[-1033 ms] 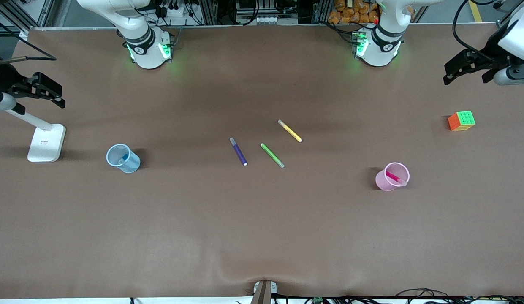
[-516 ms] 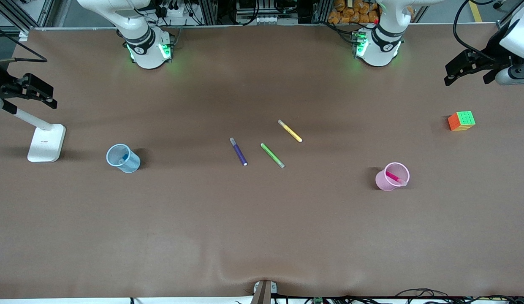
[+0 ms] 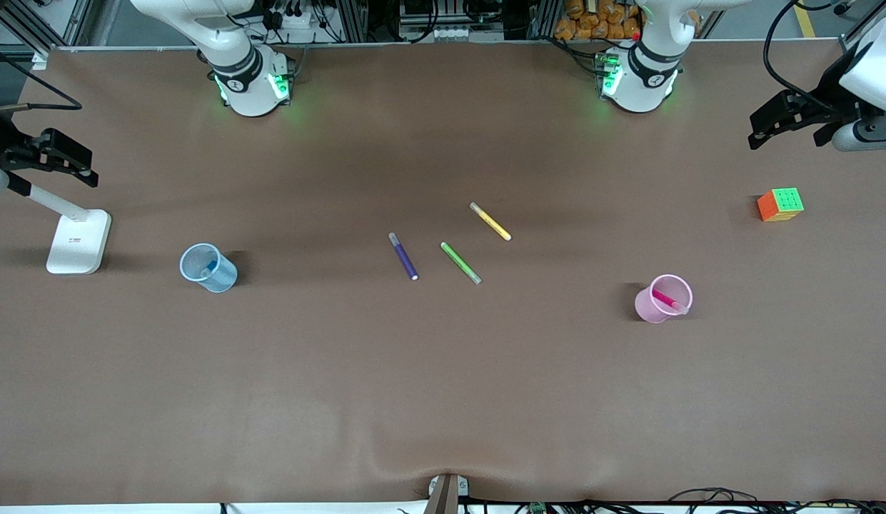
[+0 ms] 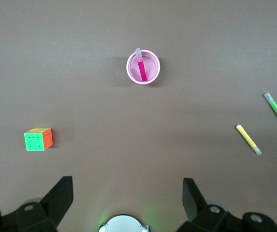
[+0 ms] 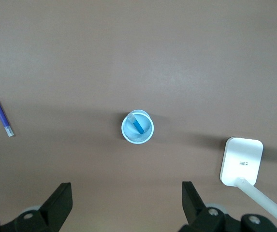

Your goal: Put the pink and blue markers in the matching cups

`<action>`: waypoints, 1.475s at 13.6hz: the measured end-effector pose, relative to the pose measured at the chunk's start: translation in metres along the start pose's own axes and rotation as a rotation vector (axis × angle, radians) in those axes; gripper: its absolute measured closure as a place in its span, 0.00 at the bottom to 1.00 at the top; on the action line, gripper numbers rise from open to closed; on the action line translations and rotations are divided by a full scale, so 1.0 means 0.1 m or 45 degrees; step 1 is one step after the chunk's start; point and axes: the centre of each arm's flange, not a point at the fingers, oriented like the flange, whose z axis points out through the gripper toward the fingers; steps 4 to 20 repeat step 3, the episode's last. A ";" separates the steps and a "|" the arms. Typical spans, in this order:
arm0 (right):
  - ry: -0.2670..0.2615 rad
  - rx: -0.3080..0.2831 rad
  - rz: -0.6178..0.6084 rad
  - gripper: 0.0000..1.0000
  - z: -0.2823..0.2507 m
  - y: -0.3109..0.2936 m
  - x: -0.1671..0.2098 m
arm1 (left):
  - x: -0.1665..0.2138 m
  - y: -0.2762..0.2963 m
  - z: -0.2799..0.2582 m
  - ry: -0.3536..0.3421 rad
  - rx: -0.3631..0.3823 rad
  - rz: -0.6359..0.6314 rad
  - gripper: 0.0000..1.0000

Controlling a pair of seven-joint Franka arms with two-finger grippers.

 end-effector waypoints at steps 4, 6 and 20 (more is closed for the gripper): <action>-0.001 0.000 0.000 0.00 0.01 0.00 0.00 | 0.00 0.00 0.00 0.000 0.000 -0.004 0.00; -0.001 0.000 0.000 0.00 0.01 0.00 0.00 | 0.00 0.00 0.00 0.000 0.000 -0.004 0.00; -0.001 0.000 0.000 0.00 0.01 0.00 0.00 | 0.00 0.00 0.00 0.000 0.000 -0.004 0.00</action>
